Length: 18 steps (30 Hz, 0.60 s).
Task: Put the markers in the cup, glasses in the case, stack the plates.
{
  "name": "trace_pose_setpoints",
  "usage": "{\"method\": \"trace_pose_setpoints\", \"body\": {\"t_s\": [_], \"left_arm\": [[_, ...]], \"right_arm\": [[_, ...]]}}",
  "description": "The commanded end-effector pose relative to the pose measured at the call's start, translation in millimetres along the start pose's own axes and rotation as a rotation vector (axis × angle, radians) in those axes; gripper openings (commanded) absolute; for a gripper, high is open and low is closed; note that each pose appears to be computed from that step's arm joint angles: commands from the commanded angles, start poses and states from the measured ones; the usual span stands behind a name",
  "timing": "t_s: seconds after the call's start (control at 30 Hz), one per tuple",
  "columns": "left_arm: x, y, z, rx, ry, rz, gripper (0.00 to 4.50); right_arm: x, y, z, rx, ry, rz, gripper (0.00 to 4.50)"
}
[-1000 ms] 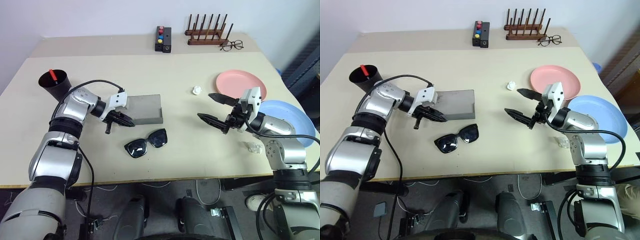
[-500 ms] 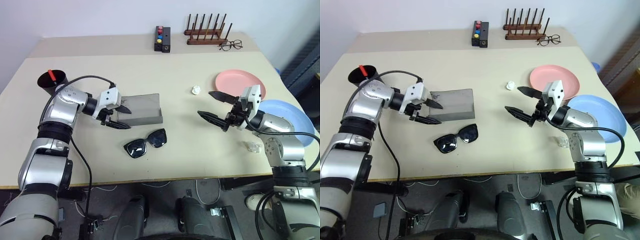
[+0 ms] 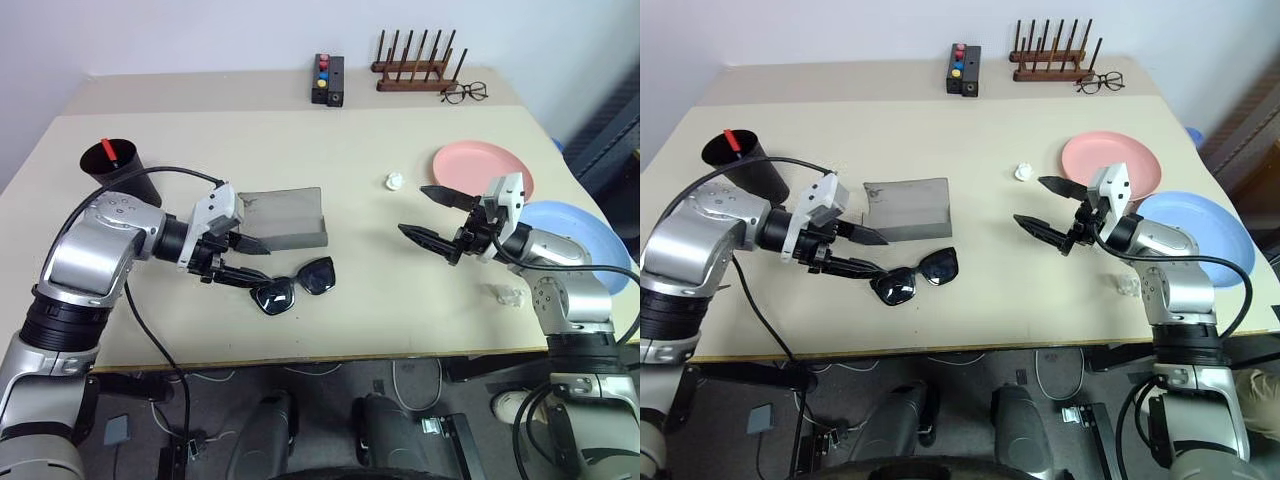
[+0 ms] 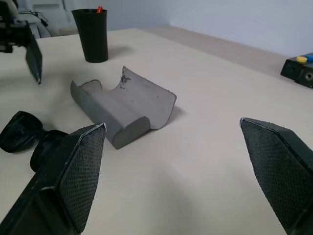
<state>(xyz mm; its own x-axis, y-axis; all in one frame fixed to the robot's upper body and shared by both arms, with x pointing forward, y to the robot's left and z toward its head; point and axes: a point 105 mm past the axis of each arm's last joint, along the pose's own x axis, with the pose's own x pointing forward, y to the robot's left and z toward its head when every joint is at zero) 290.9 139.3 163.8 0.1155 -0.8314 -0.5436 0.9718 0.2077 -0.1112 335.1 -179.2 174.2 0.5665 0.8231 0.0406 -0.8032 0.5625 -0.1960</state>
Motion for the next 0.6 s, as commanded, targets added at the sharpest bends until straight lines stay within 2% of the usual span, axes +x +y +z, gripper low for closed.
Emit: {"method": "trace_pose_setpoints", "body": {"t_s": [0.03, 0.3, 0.6], "left_arm": [[8.0, -0.3, 6.3, -0.045, -0.002, -0.003, 3.22], [42.9, 2.7, -5.4, -0.090, 0.075, -0.011, 3.22], [51.6, 19.6, -6.9, -0.060, 0.114, 0.079, 3.22]], "right_arm": [[-2.6, 1.8, 14.3, -0.049, -0.030, -0.008, 4.50], [-6.9, 5.4, 16.9, -0.047, -0.030, -0.030, 4.50], [-12.9, 8.3, 17.9, -0.042, -0.029, -0.053, 4.50]]}}
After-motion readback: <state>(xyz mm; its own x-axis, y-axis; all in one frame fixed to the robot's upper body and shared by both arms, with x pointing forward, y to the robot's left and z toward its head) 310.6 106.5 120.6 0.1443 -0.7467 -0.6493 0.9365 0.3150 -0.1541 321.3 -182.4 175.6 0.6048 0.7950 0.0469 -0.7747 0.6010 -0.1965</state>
